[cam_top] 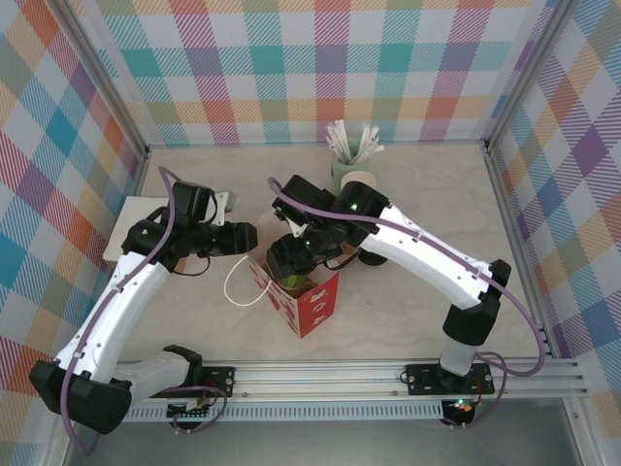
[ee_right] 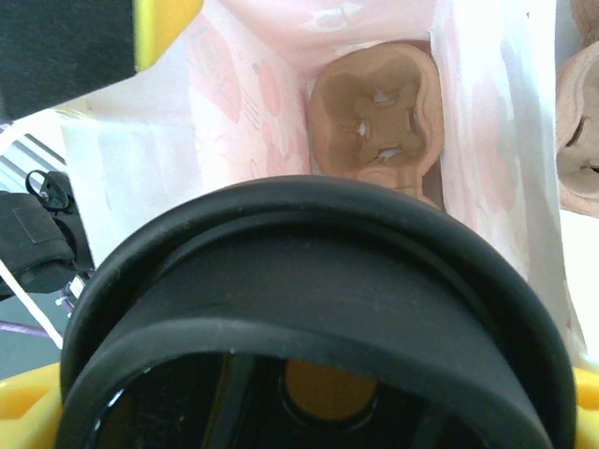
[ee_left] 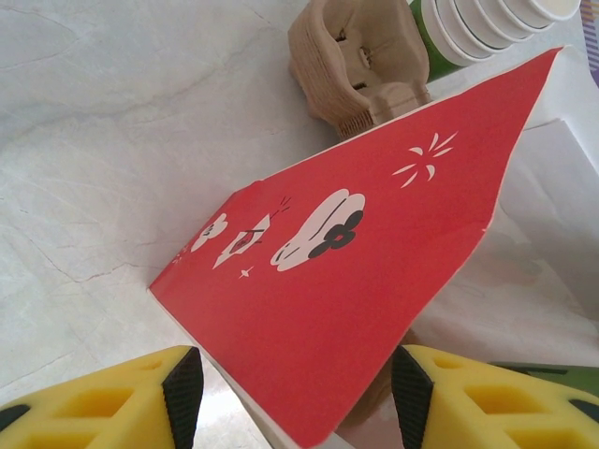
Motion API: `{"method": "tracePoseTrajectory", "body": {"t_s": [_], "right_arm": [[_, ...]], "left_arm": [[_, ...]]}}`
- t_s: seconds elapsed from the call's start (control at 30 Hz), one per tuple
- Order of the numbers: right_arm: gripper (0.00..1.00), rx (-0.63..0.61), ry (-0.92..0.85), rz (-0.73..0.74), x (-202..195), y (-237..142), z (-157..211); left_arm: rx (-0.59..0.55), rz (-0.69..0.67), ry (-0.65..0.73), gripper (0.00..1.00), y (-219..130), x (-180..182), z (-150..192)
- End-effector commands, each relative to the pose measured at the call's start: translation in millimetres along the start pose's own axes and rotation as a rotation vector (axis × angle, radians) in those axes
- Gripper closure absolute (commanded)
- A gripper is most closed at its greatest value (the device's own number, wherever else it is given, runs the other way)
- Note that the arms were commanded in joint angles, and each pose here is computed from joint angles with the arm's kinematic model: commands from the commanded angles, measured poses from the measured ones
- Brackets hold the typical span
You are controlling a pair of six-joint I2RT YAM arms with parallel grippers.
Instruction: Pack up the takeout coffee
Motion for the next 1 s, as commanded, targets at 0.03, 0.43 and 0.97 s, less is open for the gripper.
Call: {"method": "tracePoseTrajectory", "body": {"t_s": [0.03,0.43,0.97], "right_arm": [[0.18,0.035,0.027,0.039,-9,3,6],[0.18,0.126,0.001,0.083,-13,26,9],[0.17,0.179,-0.053,0.071,-11,51,7]], "left_arm": [[-0.013,-0.007,0.014,0.43,-3,3,2],[-0.025,0.033,0.025,0.44,-6,-3,0],[-0.029,0.035,0.024,0.45,-7,-3,0]]}}
Point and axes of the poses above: each hand's point on the last joint's axis, 136 mm out from that joint toward the fingers, its own y axis out along the fingers, its own x axis along the line the jaws close on, z = x × y, the point moved 6 cm from there along -y, back along the fingers, and after that the axes turned 4 degrees about y, right-handed, at the moved point
